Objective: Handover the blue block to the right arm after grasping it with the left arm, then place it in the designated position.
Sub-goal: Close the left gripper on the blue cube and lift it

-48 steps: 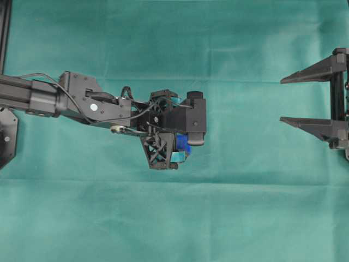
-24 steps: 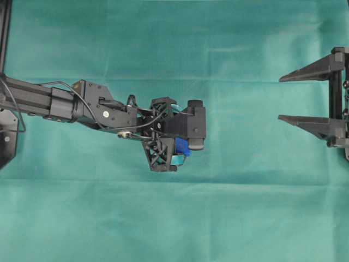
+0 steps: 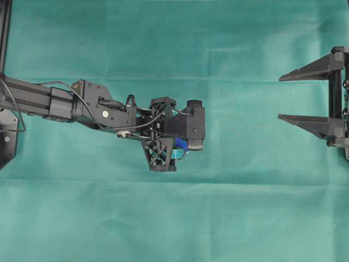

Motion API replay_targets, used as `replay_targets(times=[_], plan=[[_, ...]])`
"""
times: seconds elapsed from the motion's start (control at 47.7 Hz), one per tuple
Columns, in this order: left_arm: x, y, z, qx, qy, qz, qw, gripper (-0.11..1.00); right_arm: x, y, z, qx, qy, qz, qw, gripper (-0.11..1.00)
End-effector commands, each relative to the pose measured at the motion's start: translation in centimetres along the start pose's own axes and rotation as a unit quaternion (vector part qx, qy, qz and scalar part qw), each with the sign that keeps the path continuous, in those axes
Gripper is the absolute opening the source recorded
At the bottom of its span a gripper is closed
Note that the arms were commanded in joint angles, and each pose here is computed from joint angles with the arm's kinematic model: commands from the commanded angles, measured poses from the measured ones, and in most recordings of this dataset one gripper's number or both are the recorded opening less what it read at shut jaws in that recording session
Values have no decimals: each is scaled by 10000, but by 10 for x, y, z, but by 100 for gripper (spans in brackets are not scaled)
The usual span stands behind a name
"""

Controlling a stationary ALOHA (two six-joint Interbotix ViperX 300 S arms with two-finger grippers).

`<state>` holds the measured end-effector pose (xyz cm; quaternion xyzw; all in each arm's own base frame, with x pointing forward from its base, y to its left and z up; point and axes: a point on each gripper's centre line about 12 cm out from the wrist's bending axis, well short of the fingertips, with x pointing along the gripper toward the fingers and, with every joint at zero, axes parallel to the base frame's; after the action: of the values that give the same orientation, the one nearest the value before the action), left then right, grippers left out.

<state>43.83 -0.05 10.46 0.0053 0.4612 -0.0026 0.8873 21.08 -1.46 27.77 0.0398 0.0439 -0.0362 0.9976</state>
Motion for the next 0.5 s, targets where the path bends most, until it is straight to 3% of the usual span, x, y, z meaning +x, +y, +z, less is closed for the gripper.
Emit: replay_targets(times=[0.0, 0.482], plan=[[-8, -2, 11, -12, -169, -12, 9999, 47, 2, 0, 7, -6, -86, -16, 10000, 94], [-15, -6, 19, 17, -184, -39, 9998, 47, 2, 0, 7, -6, -86, -16, 10000, 94]])
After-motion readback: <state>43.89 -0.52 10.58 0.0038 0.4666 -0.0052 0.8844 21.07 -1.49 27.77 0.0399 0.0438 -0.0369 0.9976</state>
